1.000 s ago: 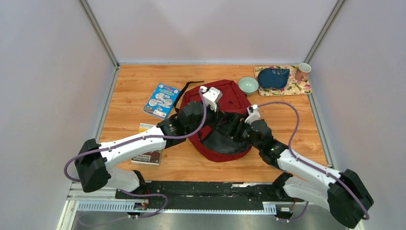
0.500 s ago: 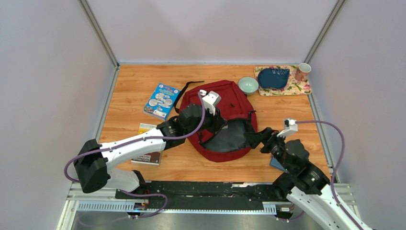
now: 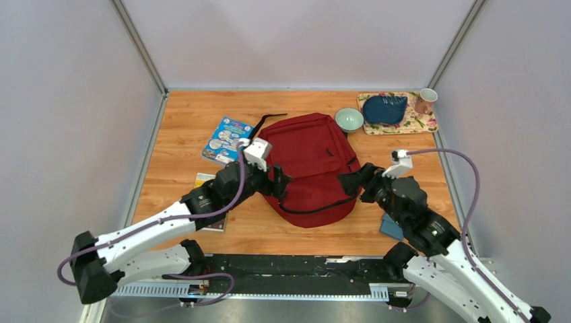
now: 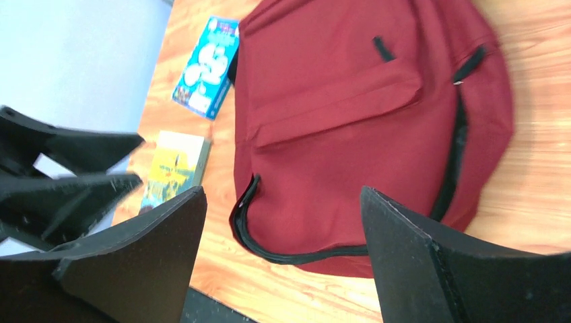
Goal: Pack the student bag
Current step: Pick up the book from the center of the board.
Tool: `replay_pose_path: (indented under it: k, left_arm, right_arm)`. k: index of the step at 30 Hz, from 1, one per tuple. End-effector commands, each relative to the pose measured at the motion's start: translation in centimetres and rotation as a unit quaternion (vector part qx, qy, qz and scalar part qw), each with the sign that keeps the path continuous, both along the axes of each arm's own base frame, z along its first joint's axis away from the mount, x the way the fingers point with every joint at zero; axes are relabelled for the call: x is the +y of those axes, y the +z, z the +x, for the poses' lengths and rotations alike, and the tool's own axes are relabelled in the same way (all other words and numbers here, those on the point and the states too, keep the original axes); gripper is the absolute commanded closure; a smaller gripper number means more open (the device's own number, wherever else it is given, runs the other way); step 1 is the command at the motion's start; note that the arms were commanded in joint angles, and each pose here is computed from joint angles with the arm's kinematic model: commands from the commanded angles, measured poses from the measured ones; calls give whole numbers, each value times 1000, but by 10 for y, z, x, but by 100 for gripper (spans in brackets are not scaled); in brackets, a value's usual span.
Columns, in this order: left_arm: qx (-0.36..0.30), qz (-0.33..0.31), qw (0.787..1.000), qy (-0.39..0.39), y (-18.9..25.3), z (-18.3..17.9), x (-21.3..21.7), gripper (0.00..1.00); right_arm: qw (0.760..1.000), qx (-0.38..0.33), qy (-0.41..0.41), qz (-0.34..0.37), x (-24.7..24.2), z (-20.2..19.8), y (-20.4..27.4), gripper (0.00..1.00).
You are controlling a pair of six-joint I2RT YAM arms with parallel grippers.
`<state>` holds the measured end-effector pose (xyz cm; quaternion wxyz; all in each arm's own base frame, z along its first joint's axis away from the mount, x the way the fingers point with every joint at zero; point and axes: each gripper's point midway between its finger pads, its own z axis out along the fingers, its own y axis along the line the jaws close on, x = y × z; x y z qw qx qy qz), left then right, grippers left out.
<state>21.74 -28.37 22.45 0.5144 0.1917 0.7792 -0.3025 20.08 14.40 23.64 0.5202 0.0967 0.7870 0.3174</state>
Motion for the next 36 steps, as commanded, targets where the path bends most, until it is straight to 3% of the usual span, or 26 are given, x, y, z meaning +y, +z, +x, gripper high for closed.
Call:
replay_pose_path:
  k: [1, 6, 12, 13, 24, 29, 36]
  left_arm:
    - [24, 72, 983, 168, -37, 24, 91, 16]
    - [62, 76, 952, 289, -63, 30, 183, 7]
    - [138, 73, 922, 354, -92, 23, 243, 3]
    - [163, 66, 909, 378, -101, 23, 258, 3]
    - [270, -16, 865, 422, -152, 9, 287, 3]
    - [282, 15, 850, 445, -170, -3, 300, 2]
    - [296, 17, 855, 425, -180, -9, 294, 2]
  right_arm:
    - [992, -18, 113, 43, 53, -1, 29, 13]
    - [973, 24, 222, 53, 108, -1, 21, 18]
    - [949, 39, 311, 37, 167, -7, 22, 20]
    - [943, 52, 327, 29, 181, -10, 15, 20]
    - [892, 151, 425, -16, 273, -32, -32, 22]
    - [877, 218, 427, -23, 301, -33, -66, 22]
    - [869, 268, 412, -47, 326, -20, -108, 21]
